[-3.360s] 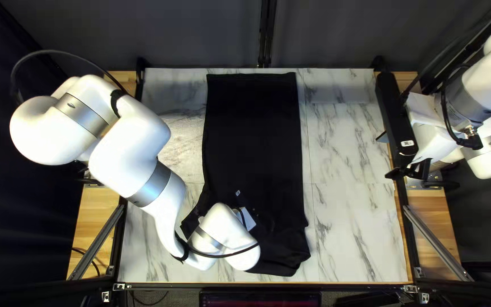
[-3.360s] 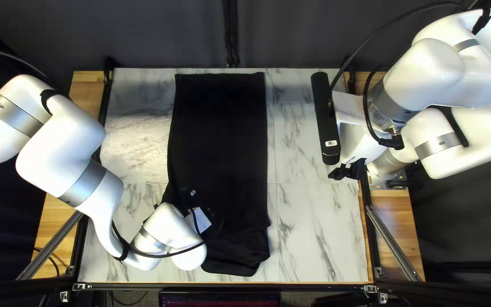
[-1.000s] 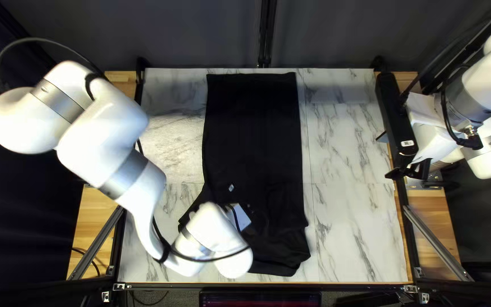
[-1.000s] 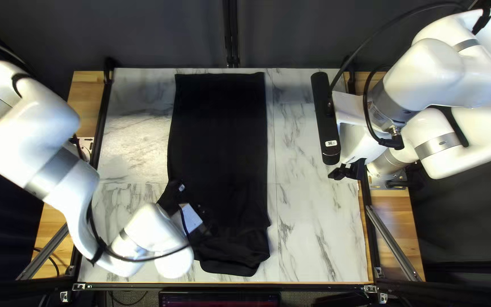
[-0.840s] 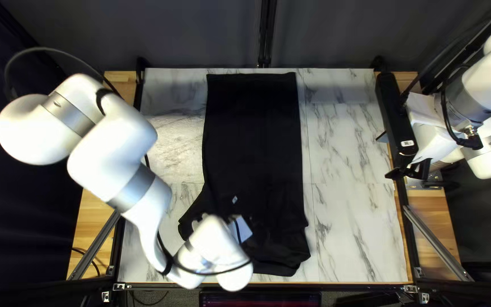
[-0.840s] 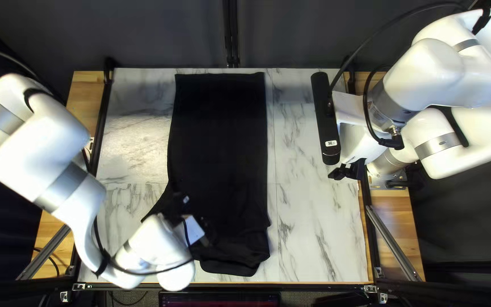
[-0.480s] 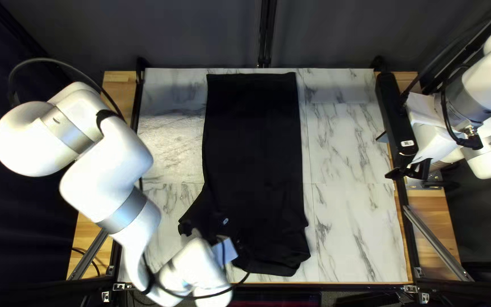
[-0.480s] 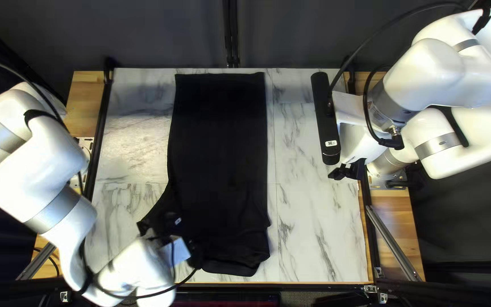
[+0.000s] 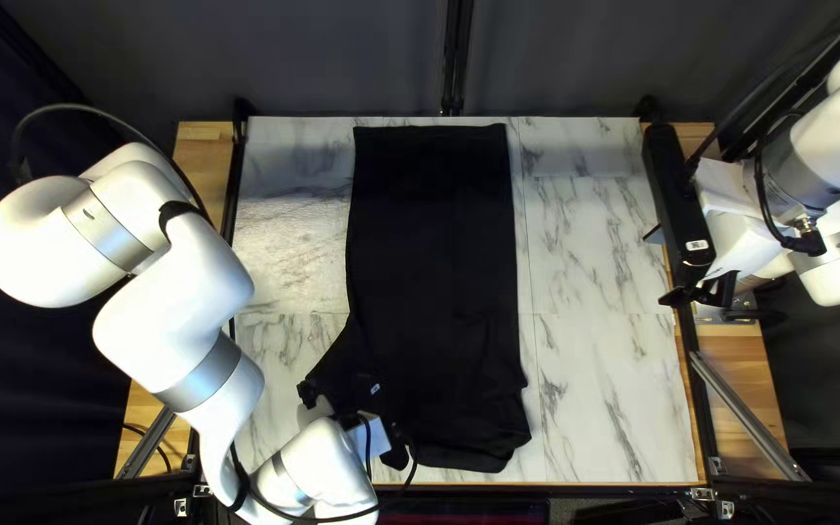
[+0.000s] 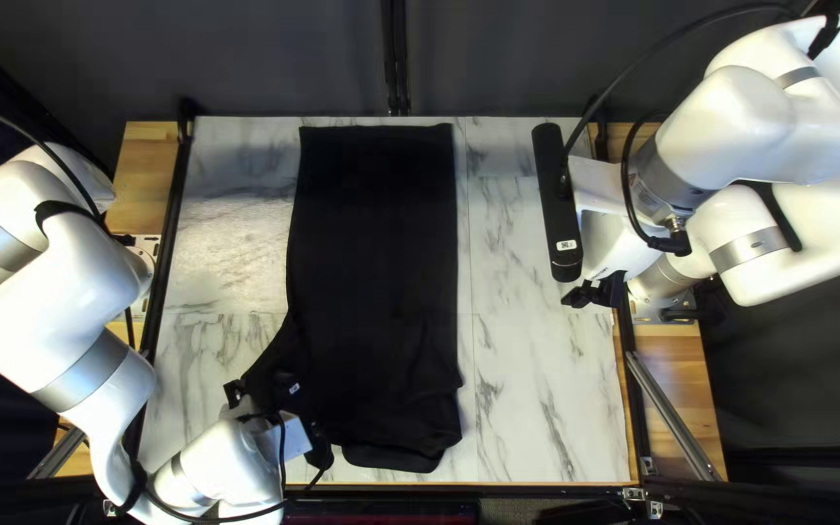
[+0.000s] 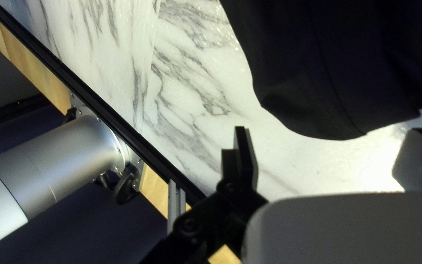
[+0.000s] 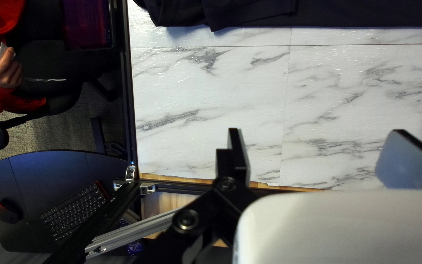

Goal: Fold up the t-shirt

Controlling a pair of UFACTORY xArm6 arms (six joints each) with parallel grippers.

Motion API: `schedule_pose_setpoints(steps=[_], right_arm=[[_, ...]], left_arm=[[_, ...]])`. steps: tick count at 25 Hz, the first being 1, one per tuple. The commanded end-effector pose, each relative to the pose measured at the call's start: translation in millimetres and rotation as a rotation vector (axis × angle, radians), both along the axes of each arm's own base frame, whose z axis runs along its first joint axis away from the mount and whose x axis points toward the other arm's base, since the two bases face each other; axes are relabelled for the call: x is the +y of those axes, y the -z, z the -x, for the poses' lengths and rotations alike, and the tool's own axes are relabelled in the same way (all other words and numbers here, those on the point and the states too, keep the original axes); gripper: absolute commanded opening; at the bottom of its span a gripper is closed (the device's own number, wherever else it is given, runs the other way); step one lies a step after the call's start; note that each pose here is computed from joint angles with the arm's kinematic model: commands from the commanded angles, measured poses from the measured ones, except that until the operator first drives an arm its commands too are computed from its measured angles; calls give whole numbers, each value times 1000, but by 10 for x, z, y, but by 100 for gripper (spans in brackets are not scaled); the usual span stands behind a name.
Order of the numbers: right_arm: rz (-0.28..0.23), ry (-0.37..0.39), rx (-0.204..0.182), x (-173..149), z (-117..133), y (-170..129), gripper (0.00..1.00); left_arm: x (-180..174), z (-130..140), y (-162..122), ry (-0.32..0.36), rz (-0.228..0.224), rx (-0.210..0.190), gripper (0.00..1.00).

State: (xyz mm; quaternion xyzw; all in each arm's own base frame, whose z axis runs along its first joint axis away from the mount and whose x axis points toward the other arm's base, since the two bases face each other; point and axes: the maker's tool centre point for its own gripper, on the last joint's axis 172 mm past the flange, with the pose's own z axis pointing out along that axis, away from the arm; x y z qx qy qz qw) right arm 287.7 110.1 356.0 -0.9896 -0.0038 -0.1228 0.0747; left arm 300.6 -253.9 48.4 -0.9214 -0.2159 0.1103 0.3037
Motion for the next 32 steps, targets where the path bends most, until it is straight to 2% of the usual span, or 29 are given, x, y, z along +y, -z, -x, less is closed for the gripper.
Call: schedule_pose_setpoints(steps=[1, 9, 13, 15, 22, 24, 26, 27, 28, 32], right_arm=[[0, 0, 0, 0, 0, 0, 100], [0, 0, 0, 0, 0, 0, 100], [0, 0, 0, 0, 0, 0, 100], [0, 0, 0, 0, 0, 0, 100], [0, 0, 0, 0, 0, 0, 100], [0, 0, 0, 0, 0, 0, 100], [0, 0, 0, 0, 0, 0, 100], [0, 0, 0, 0, 0, 0, 100], [0, 0, 0, 0, 0, 0, 100], [0, 0, 0, 0, 0, 0, 100]], left_arm=[[12, -68, 39, 9, 3, -1, 2], [-3, -50, -117, 19, 0, 0, 0], [3, -59, -321, 30, -5, -2, 1], [-18, -54, -446, 39, -9, -2, 5], [-64, 60, -758, 51, -30, 15, 8], [-54, 106, -812, 47, -35, 22, 21], [38, 162, -782, 32, -34, 36, 38], [68, 175, -764, 25, -33, 41, 89], [181, 232, -680, -3, -32, 58, 100], [262, 272, -531, -66, -18, 57, 100]])
